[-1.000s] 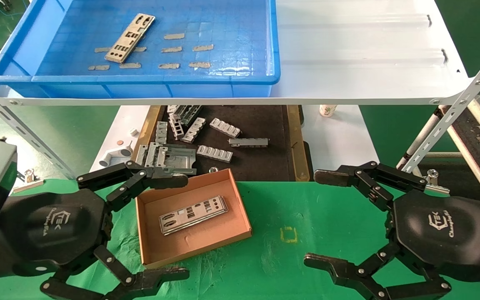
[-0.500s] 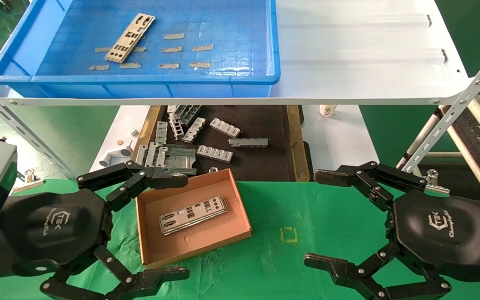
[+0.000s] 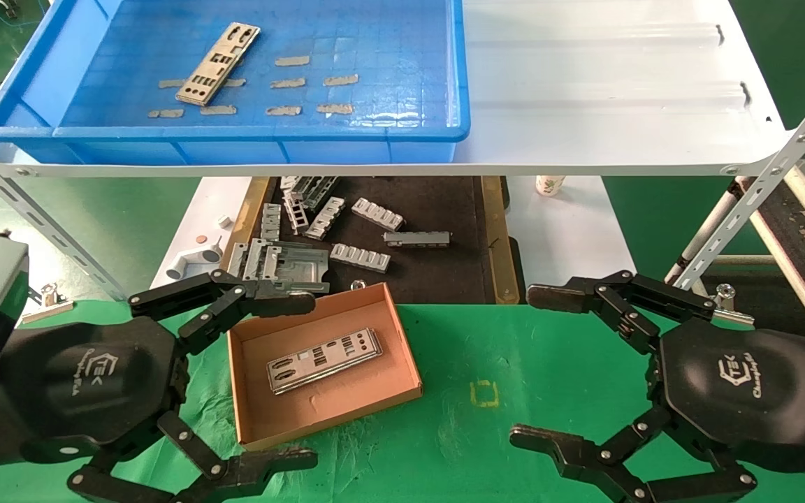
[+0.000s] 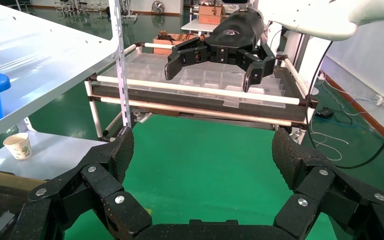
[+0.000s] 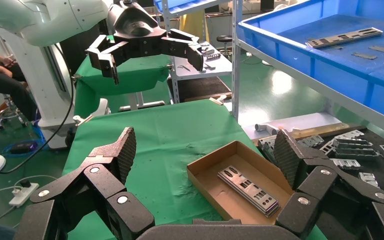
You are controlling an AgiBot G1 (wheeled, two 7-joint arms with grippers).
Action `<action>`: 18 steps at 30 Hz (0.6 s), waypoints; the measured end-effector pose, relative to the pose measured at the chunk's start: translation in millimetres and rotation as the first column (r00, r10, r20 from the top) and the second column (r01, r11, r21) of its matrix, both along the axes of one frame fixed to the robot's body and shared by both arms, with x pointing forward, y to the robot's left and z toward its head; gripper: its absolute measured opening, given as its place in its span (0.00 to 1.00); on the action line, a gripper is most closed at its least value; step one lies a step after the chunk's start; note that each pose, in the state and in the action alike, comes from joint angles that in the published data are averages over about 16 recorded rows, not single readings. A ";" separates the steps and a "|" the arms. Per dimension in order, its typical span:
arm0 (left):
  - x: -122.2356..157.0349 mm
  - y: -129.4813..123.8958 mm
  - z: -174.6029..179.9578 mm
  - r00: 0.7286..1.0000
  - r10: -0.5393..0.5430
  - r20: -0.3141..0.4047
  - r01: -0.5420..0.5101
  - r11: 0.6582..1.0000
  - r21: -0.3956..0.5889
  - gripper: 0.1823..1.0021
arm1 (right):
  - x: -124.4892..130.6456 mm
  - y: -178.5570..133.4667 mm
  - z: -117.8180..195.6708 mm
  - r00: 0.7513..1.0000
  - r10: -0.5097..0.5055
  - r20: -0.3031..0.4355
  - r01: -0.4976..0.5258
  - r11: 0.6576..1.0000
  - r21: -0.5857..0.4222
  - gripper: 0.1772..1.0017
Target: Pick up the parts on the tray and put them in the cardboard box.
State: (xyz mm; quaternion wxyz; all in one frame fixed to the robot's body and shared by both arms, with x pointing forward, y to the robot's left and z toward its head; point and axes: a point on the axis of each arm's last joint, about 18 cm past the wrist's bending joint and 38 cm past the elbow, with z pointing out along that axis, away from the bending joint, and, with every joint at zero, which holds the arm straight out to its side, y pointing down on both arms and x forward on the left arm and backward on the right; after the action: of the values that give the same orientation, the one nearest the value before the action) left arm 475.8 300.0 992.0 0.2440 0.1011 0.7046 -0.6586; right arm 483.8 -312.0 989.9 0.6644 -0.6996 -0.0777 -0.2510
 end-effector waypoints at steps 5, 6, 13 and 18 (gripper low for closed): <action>0.0 0.0 0.0 1.000 0.000 0.000 0.000 1.000 0.000 1.00 | 0.0 0.0 0.0 1.000 0.000 0.000 0.000 1.000 0.000 1.00; 0.0 0.0 0.0 1.000 0.000 0.000 0.000 1.000 0.000 1.00 | 0.0 0.0 0.0 1.000 0.000 0.000 0.000 1.000 0.000 1.00; 0.0 0.0 0.0 1.000 0.000 0.000 0.000 1.000 0.000 1.00 | 0.0 0.0 0.0 1.000 0.000 0.000 0.000 1.000 0.000 1.00; 0.0 0.0 0.0 1.000 0.000 0.000 0.000 1.000 0.000 1.00 | 0.0 0.0 0.0 1.000 0.000 0.000 0.000 1.000 0.000 1.00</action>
State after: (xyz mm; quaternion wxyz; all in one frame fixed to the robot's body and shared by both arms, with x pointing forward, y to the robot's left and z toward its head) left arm 475.8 300.0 992.0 0.2440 0.1011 0.7046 -0.6585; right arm 483.8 -312.0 989.9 0.6644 -0.6996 -0.0777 -0.2510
